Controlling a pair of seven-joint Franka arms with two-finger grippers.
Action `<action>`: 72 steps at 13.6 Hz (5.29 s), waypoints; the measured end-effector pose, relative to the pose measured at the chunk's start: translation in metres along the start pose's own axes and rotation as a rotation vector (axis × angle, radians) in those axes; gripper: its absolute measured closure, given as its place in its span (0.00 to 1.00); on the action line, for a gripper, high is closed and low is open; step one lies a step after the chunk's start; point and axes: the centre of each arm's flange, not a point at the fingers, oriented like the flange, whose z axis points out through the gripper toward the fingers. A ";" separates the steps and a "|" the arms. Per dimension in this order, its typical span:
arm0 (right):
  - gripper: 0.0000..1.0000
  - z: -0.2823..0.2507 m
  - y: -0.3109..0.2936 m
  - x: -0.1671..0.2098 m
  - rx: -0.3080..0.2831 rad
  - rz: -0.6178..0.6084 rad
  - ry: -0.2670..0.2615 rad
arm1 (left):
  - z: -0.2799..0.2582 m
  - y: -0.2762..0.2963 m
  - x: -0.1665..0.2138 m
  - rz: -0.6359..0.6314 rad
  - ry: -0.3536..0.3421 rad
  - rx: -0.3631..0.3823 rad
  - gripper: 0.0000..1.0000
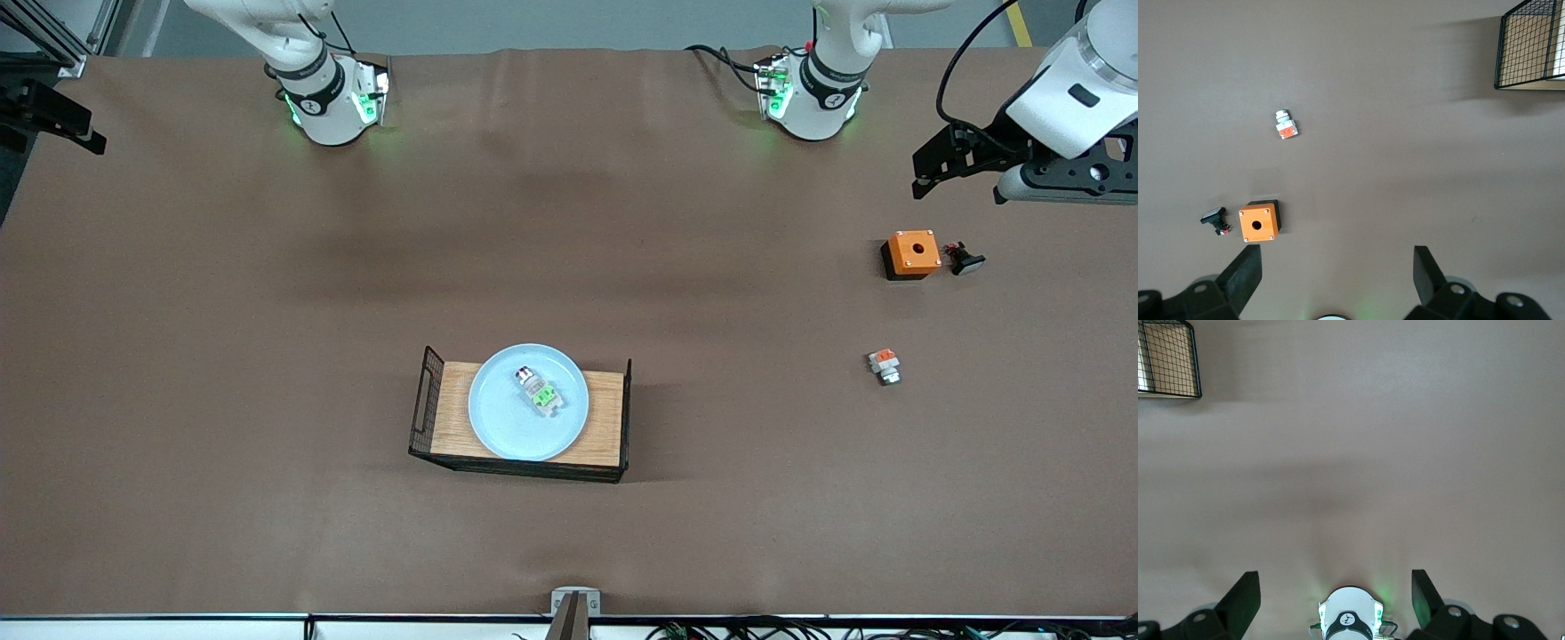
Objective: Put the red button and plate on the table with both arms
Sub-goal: 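Move the left gripper over the plate toward the green switch, then grasp the green switch with the left gripper while the right gripper approaches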
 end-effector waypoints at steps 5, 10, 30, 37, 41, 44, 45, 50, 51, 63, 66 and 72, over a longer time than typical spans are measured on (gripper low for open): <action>0.00 -0.002 0.000 0.000 0.000 0.000 0.004 | 0.002 0.008 0.006 -0.045 0.016 -0.009 0.00; 0.00 -0.003 0.000 0.000 0.000 0.000 0.007 | 0.033 0.071 0.023 -0.347 -0.037 -0.108 0.00; 0.00 0.067 0.004 0.065 -0.009 0.001 -0.127 | 0.150 0.296 0.127 -1.195 -0.172 -0.301 0.00; 0.00 0.071 -0.004 0.089 -0.009 -0.016 -0.120 | 0.221 0.364 0.124 -1.087 -0.074 -0.279 0.00; 0.00 0.067 -0.022 0.089 0.089 0.030 -0.115 | 0.231 0.369 0.128 -1.024 -0.051 -0.302 0.00; 0.00 0.066 -0.032 0.089 0.127 0.231 -0.130 | 0.242 0.377 0.130 -0.983 -0.029 -0.328 0.00; 0.00 0.066 -0.037 0.089 0.128 0.273 -0.134 | 0.244 0.378 0.131 -0.965 -0.022 -0.333 0.00; 0.00 0.065 -0.060 0.092 0.141 0.321 -0.114 | 0.256 0.387 0.133 -0.903 0.003 -0.356 0.00; 0.00 0.066 -0.064 0.094 0.143 0.316 -0.112 | 0.261 0.390 0.134 -0.893 0.005 -0.357 0.00; 0.00 0.109 -0.198 0.129 0.164 0.707 -0.045 | 0.296 0.408 0.145 -0.872 0.020 -0.374 0.00; 0.00 0.120 -0.222 0.134 0.173 0.720 -0.030 | 0.298 0.412 0.148 -0.869 0.025 -0.384 0.01; 0.00 0.128 -0.268 0.127 0.184 0.699 -0.009 | 0.300 0.415 0.154 -0.866 0.043 -0.394 0.05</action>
